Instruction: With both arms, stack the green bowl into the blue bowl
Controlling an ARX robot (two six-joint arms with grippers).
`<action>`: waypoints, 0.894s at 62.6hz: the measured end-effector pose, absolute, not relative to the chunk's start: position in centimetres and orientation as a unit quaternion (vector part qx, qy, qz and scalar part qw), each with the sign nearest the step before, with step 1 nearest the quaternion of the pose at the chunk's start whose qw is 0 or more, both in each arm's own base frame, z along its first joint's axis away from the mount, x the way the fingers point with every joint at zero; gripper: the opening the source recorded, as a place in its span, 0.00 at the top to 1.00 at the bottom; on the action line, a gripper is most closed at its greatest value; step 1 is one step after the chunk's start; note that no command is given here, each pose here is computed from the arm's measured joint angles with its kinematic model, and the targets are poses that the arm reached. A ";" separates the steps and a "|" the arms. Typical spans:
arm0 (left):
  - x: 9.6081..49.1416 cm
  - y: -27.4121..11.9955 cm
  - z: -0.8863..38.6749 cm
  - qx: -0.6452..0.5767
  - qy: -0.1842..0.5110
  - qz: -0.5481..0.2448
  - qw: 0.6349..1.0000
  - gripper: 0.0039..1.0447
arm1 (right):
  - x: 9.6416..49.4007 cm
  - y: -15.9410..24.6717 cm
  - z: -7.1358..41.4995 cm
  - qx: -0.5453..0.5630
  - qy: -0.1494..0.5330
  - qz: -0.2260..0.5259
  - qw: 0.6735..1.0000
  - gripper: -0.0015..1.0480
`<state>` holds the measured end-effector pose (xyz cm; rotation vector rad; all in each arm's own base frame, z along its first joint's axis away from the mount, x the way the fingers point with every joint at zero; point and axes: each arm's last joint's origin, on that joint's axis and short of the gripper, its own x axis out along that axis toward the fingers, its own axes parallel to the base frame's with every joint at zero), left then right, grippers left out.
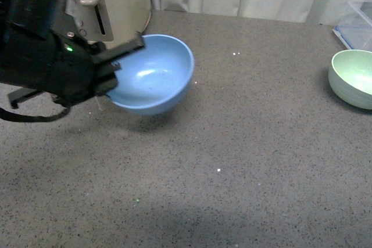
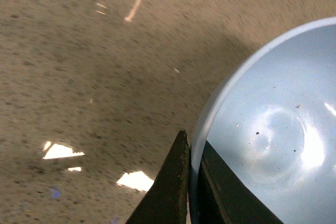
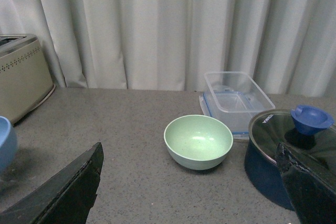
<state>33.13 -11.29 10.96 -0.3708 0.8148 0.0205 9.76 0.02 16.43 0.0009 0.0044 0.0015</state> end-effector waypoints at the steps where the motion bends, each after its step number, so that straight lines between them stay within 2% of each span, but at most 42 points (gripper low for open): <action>1: 32.9 -11.9 10.9 -0.168 0.394 0.005 0.904 0.96 | 9.8 0.0 16.4 0.000 0.002 0.001 1.000 0.09; 6: 31.9 -14.4 10.5 -0.129 0.398 -0.017 0.908 0.96 | 9.8 0.0 16.4 0.000 0.002 0.001 1.000 0.09; 18: 30.1 -17.2 9.4 -0.073 0.426 -0.057 0.900 0.96 | 9.8 0.0 16.4 0.000 0.002 0.001 1.000 0.09; 30: 28.9 -18.2 8.6 -0.056 0.472 -0.082 0.876 0.96 | 9.8 0.0 16.4 0.000 0.002 0.001 1.000 0.09; 49: 28.9 -18.3 8.7 -0.059 0.480 -0.092 0.871 0.96 | 9.8 0.0 16.4 0.000 0.002 0.001 1.000 0.09; 53: 28.8 -18.2 8.6 -0.062 0.493 -0.095 0.863 0.86 | 9.8 0.0 16.4 0.000 0.002 0.001 1.000 0.09; 56: 28.8 -18.0 8.6 -0.073 0.502 -0.099 0.856 0.74 | 9.8 0.0 16.4 0.000 0.002 0.001 1.000 0.09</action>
